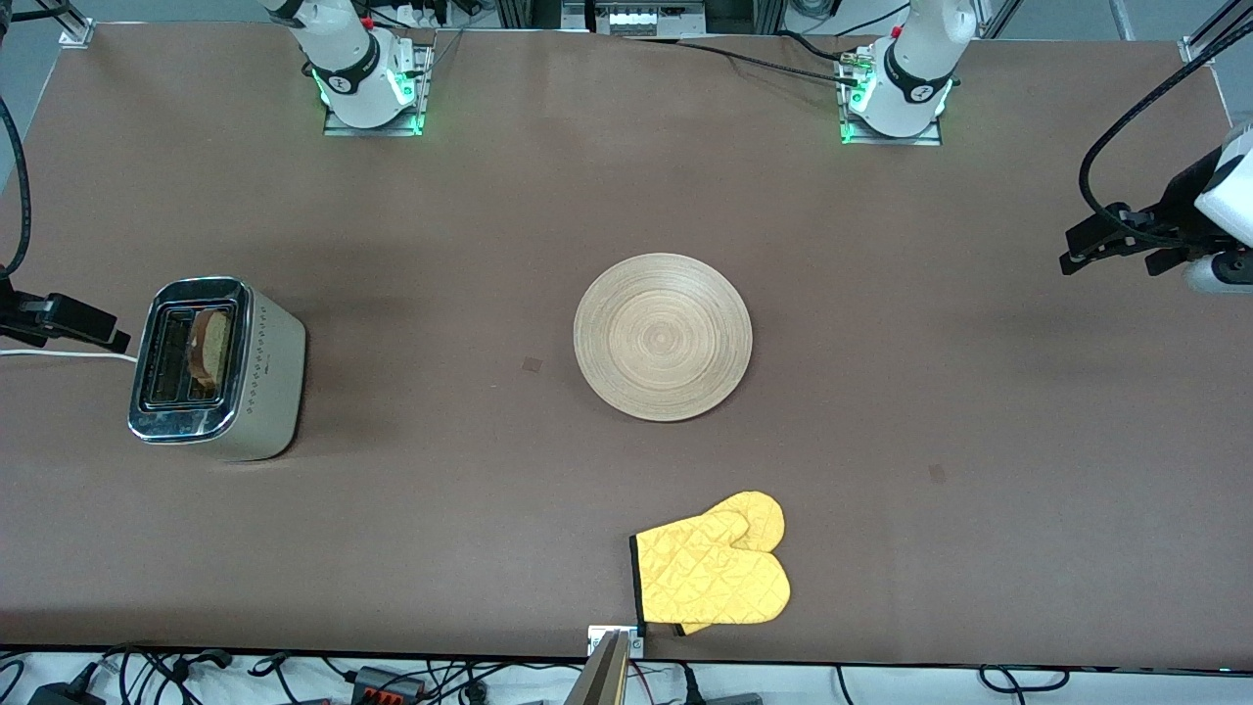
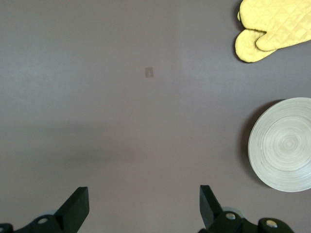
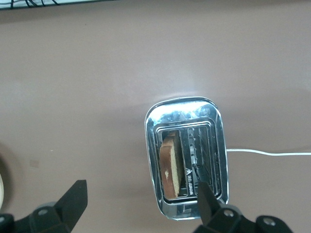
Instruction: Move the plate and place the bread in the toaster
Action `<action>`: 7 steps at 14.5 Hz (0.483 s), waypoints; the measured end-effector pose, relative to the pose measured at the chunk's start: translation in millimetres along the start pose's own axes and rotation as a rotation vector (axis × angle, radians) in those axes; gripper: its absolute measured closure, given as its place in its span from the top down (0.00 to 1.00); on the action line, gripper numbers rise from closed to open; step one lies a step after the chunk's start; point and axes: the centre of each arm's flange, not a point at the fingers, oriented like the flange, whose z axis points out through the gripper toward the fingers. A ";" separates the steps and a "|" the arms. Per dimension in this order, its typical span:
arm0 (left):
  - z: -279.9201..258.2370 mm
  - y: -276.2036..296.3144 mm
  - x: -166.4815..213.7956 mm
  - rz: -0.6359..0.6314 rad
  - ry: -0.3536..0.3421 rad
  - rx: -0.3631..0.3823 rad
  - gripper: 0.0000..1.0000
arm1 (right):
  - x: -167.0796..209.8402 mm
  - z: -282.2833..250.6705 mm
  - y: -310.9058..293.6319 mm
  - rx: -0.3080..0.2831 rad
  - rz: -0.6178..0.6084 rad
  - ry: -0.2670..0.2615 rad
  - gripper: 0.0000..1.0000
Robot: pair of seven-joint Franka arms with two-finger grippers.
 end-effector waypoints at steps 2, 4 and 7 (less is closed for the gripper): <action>-0.5 -0.9 3.8 -0.001 0.004 -0.001 1.00 | -6.8 4.8 -0.7 -0.006 -0.014 -0.003 1.00; 5.8 -2.8 7.8 -0.004 -0.007 -0.001 1.00 | -22.7 9.6 0.2 -0.012 -0.020 -0.011 1.00; 11.3 -3.7 11.8 -0.005 -0.015 -0.001 1.00 | -56.7 14.9 1.5 -0.011 -0.020 -0.043 1.00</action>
